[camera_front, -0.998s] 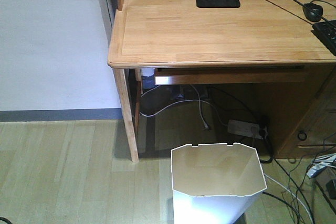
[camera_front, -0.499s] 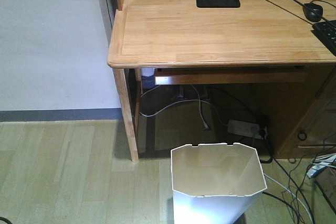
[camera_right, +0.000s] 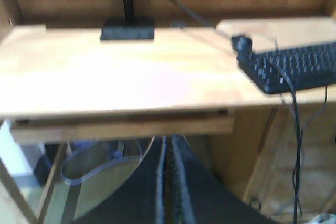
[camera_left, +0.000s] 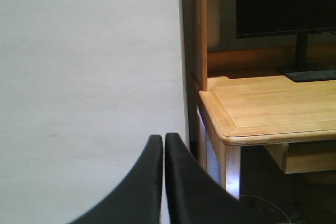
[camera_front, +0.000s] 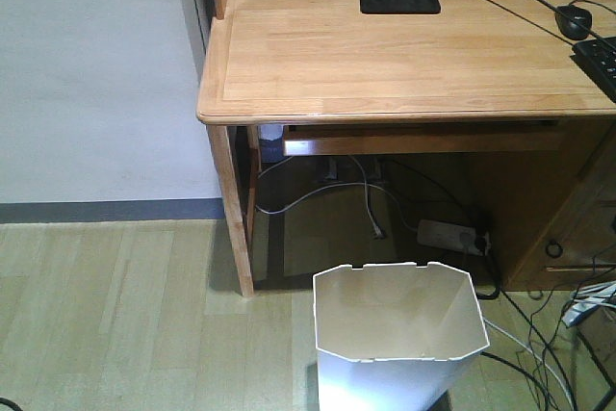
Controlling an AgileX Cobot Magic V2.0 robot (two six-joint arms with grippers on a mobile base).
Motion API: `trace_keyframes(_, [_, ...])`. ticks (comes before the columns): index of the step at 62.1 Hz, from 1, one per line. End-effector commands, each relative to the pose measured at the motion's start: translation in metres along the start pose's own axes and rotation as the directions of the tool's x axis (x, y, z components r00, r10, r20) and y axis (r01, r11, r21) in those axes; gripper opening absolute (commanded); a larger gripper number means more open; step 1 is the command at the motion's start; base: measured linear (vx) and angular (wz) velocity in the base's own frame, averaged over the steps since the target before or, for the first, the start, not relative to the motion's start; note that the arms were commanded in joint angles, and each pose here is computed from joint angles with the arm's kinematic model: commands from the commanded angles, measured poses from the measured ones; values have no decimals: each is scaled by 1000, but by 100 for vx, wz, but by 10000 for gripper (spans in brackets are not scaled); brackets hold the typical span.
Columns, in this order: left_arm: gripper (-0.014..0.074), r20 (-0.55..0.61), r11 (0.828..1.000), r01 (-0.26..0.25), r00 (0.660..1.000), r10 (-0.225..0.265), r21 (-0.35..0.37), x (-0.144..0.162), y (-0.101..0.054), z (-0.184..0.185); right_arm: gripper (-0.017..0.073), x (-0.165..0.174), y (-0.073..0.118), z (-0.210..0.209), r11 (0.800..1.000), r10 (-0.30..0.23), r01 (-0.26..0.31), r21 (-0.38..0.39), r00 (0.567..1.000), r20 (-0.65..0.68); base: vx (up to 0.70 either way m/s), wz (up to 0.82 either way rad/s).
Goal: Move trash bin to bedside with robot
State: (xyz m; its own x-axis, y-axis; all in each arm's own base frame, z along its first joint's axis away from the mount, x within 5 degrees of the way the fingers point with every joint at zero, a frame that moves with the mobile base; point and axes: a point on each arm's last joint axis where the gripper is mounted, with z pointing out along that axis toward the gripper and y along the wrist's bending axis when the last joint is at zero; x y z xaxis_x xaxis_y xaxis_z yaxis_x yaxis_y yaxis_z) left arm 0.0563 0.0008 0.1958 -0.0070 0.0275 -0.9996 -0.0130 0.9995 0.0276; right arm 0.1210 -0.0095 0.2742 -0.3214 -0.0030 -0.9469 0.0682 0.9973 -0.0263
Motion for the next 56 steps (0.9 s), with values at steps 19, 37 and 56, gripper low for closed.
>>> trace_keyframes(19, [-6, 71, 1000, 23, 997, -24, 8, -3, 0, 0, 85, -12, -1, 0, 999, -36, 36, 7, 999, 30, 0, 0])
trace_keyframes(37, [-6, 71, 1000, 23, 997, -24, 8, -3, 0, 0, 423, -11, -1, 1, 999, -40, 40, 6, 999, 20, 0, 0])
trace_keyframes(56, [-6, 71, 1000, 23, 997, -24, 8, -3, 0, 0, 535, -12, 0, 0, 1000, 25, -25, -3, 999, 30, 0, 0])
